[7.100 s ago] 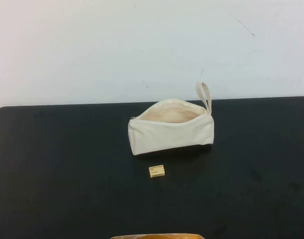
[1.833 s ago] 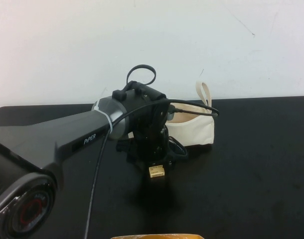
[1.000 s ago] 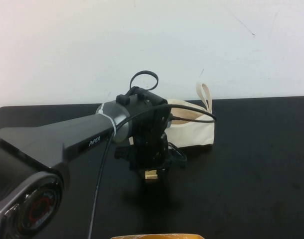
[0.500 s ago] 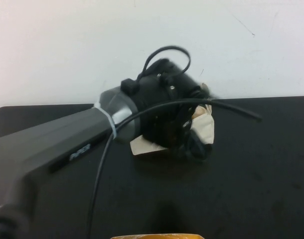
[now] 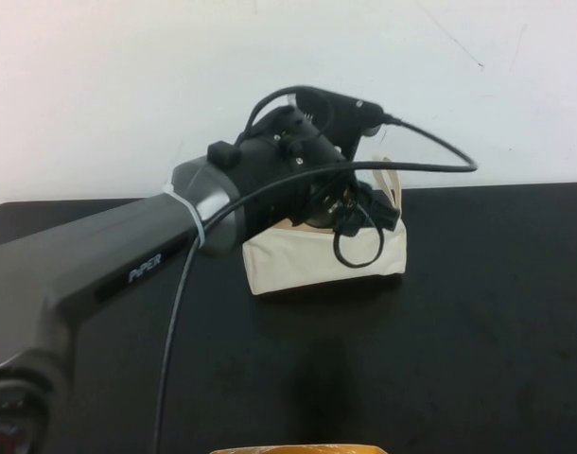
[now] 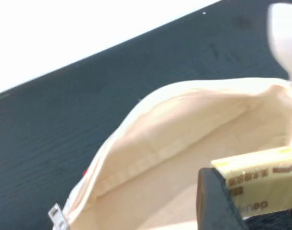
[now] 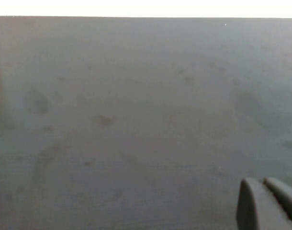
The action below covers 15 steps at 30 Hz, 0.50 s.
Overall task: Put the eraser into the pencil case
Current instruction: Place the eraser on the pencil case
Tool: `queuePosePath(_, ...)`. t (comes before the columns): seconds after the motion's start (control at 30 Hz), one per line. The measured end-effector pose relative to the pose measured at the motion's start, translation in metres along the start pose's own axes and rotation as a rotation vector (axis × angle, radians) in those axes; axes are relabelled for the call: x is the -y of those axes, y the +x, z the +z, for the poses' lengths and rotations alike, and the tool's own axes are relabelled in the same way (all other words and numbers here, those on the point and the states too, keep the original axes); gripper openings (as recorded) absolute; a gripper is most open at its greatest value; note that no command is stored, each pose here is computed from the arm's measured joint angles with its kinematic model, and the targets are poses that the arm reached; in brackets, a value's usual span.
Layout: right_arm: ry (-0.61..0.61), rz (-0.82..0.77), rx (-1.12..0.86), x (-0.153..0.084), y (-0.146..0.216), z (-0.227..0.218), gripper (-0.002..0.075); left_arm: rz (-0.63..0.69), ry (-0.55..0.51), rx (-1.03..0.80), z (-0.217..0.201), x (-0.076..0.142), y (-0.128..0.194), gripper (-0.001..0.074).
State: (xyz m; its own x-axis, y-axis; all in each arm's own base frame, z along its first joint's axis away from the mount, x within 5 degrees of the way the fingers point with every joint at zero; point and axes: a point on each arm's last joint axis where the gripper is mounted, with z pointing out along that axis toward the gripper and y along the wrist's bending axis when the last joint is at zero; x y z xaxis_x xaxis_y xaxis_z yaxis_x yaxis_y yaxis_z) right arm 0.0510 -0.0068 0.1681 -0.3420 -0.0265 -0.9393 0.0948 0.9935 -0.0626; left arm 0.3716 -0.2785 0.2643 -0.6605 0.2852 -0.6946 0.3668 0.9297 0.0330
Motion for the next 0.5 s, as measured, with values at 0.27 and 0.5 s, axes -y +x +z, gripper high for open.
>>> queuePosePath(0.27, 0.000, 0.000, 0.000, 0.000, 0.000, 0.000, -0.0001, -0.032, -0.018, -0.022, 0.018, -0.011, 0.005, 0.0397)
queuePosePath(0.5, 0.000, 0.000, 0.000, 0.000, 0.000, 0.000, -0.0001, 0.032, -0.098, -0.012, -0.001, -0.021, -0.002, 0.0399)
